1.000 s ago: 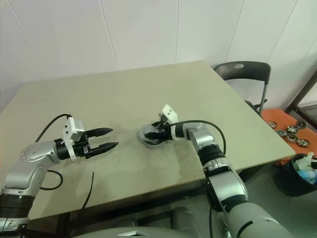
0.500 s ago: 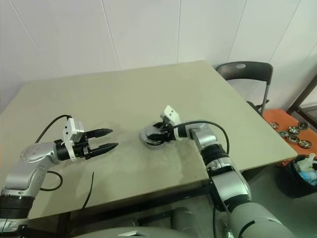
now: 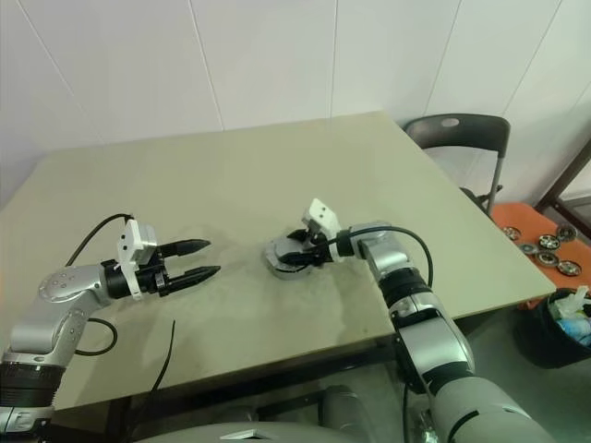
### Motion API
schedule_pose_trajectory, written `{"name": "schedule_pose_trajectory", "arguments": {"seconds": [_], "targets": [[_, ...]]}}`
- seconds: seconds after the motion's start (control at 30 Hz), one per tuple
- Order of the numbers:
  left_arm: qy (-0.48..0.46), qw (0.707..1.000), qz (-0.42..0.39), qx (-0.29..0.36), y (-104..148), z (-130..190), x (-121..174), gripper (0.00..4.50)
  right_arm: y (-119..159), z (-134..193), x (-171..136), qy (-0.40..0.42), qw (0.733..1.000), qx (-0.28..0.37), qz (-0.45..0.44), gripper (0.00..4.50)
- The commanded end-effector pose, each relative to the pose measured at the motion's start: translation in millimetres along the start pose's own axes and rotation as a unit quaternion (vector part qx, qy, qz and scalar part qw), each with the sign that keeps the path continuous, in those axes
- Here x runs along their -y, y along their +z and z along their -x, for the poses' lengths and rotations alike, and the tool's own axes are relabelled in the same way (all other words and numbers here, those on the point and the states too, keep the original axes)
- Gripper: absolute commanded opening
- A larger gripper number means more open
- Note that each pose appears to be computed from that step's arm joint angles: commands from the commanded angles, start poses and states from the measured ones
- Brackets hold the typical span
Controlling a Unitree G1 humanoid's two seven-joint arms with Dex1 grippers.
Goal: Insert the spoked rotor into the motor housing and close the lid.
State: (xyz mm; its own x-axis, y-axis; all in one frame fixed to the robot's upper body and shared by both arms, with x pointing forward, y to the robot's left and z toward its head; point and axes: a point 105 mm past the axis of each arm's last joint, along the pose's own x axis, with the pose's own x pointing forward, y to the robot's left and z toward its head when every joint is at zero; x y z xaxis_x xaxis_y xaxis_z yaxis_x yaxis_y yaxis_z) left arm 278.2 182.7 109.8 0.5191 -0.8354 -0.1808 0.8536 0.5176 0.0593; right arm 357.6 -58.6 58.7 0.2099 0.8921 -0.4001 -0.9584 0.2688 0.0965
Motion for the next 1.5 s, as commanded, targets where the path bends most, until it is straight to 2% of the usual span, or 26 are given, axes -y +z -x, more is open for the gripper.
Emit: {"name": "schedule_pose_trajectory", "arguments": {"seconds": [0.03,0.47,1.03,1.5], "targets": [[-0.001,1.0,-0.019,0.016,12,0,0,3.32,-24,-3,-11,0.033,0.999,-0.038,-0.019,3.05],[-0.005,1.0,-0.015,0.02,12,-4,6,3.32,-34,1,-10,0.039,0.997,-0.06,-0.007,3.05],[-0.003,1.0,-0.01,0.023,11,-6,11,3.32,-32,-9,-16,0.052,0.997,-0.062,0.009,3.05],[-0.001,1.0,0.0,0.023,8,-6,15,3.32,-54,-23,-21,0.041,0.992,-0.116,0.026,3.05]]}}
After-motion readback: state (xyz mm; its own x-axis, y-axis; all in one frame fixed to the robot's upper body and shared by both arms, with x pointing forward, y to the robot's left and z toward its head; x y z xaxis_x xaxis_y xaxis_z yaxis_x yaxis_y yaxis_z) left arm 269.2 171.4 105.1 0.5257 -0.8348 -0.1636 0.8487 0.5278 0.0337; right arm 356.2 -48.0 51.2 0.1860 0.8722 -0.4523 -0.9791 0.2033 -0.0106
